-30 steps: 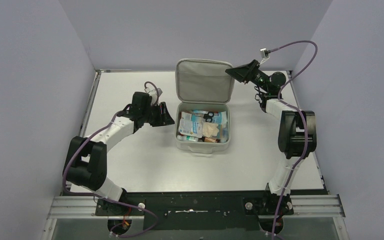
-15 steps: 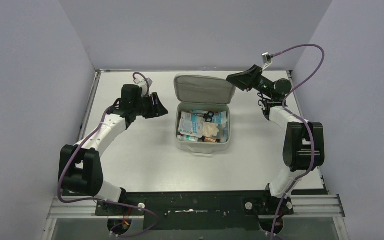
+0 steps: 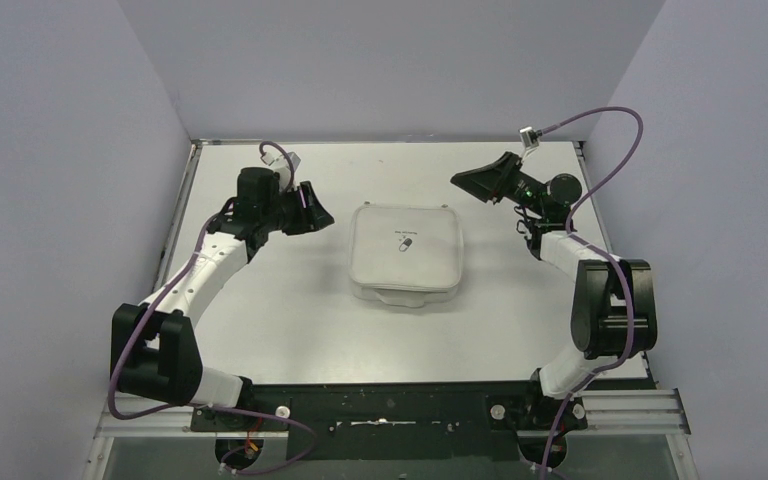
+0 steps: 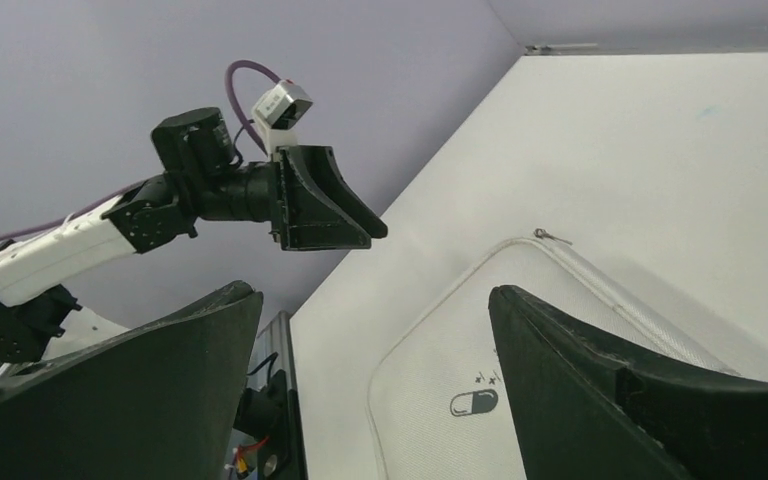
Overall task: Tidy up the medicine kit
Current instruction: Close the lid of the medicine box.
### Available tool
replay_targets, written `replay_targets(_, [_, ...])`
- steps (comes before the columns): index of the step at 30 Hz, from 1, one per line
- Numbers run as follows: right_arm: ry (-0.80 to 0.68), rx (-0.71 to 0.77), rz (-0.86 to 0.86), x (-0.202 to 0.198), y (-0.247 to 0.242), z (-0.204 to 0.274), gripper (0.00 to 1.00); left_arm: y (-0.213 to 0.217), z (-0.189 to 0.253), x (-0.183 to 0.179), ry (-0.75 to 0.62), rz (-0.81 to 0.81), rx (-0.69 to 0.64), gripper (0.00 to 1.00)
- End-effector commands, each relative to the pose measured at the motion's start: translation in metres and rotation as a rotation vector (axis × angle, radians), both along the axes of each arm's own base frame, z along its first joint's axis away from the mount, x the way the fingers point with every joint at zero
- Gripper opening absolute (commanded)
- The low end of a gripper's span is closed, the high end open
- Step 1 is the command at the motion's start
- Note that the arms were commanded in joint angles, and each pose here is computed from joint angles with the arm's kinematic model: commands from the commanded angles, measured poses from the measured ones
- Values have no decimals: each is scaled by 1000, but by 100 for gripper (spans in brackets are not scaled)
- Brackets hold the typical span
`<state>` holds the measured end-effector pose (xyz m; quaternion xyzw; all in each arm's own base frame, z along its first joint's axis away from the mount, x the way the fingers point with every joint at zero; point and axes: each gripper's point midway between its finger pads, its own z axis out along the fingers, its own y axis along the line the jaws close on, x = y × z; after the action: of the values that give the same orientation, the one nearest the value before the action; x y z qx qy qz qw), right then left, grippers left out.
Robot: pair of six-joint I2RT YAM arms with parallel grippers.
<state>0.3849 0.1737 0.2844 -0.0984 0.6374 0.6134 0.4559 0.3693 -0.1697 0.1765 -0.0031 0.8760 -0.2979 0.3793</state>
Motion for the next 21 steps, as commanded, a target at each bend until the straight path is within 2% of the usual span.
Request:
replay_targets(1, [25,-128,-109,6,-7,-5,88,5,16,0,-61,15,10,50])
replay_targets(4, [218,-328,-274,22,-26,-49,88,-4,13,-3,-58,-30,-17,55])
replay_targets(11, [470,-589,-387,-5,-51,-119,85,-33,-3,-17,-11,-134,-60,60])
replay_targets(15, [521,-639,-353,-25,-48,-139,71,-45,-14,-24,12,-158,-42,59])
replay_targets(21, [551,-661,-291,-47,-32,-160,60,-42,-36,-32,50,-151,15,56])
